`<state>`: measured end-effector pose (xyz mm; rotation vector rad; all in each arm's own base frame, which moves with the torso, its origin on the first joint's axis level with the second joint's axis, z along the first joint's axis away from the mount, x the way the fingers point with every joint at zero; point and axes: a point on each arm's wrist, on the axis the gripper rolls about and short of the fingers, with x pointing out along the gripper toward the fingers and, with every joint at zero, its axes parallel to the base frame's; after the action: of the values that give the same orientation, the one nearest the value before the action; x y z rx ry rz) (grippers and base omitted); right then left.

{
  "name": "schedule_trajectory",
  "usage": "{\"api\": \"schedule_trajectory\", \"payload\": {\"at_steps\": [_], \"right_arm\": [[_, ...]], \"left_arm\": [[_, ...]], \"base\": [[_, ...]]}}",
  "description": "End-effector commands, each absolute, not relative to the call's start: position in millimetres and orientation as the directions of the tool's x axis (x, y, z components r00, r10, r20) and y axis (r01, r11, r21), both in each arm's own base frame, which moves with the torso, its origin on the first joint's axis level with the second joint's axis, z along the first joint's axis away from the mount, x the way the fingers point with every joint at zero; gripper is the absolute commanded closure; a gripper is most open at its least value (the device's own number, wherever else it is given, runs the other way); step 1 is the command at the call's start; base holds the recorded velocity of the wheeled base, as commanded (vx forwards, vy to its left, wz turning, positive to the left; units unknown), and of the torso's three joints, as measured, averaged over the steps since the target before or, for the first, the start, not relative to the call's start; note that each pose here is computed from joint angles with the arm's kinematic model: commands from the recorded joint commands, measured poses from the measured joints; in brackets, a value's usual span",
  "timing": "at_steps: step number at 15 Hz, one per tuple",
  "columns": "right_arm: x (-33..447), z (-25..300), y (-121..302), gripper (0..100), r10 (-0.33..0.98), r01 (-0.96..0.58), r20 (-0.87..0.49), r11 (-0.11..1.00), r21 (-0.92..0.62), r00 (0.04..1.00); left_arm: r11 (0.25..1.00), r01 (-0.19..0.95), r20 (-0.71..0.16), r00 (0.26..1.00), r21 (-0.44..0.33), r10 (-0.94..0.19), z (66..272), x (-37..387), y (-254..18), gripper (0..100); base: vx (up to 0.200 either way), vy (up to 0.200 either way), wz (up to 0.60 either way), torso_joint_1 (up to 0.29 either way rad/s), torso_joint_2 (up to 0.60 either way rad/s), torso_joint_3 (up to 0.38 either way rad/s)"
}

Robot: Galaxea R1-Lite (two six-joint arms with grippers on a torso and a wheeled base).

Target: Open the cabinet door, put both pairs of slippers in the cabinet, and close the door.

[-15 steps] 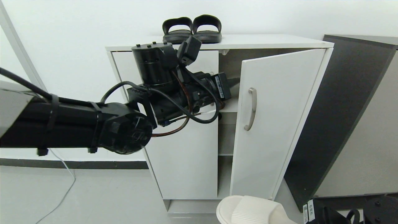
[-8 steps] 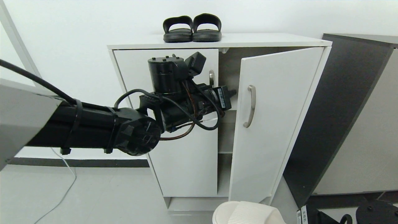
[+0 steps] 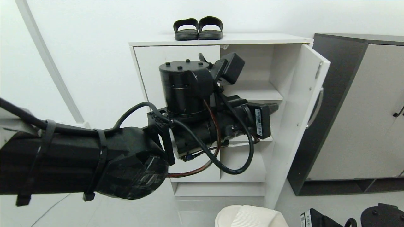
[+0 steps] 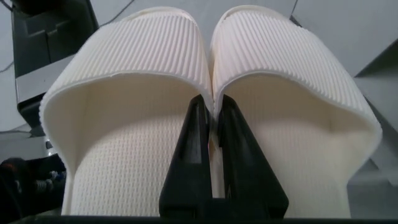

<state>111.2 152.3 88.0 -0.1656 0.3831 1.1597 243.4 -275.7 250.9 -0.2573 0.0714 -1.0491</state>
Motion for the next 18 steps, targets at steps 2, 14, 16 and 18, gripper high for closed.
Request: {"api": "schedule_trajectory", "payload": {"at_steps": [2, 14, 16, 18], "right_arm": [[128.9, 90.2, 159.1, 100, 0.834, -0.882, -0.365, 0.467, 0.066, 0.415], [217.0, 88.2, 182.7, 100, 0.398, -0.404, -0.315, 0.913, 0.050, 0.862], [217.5, 89.1, 182.3, 100, 0.392, -0.397, -0.310, 0.916, 0.050, 0.866], [217.0, 89.4, 182.4, 100, 0.394, -0.399, -0.309, 0.916, 0.050, 0.866]], "left_arm": [[0.573, 0.784, 0.110, 0.608, -0.241, -0.786, 255.0, 261.1, -244.7, 100], [0.982, -0.147, -0.066, 0.988, -0.117, 0.140, 159.1, 40.7, -0.7, 100], [0.944, -0.316, -0.117, 0.945, -0.093, 0.305, 124.7, 4.1, 7.5, 100], [0.902, -0.425, -0.105, 0.903, -0.070, 0.417, 110.5, -14.3, 6.5, 100]], "base": [[0.000, 0.000, 0.00, 0.000, 0.00, 0.000], [0.000, 0.000, 0.00, 0.000, 0.00, 0.000], [0.000, 0.000, 0.00, 0.000, 0.00, 0.000], [0.000, 0.000, 0.00, 0.000, 0.00, 0.000]]}}
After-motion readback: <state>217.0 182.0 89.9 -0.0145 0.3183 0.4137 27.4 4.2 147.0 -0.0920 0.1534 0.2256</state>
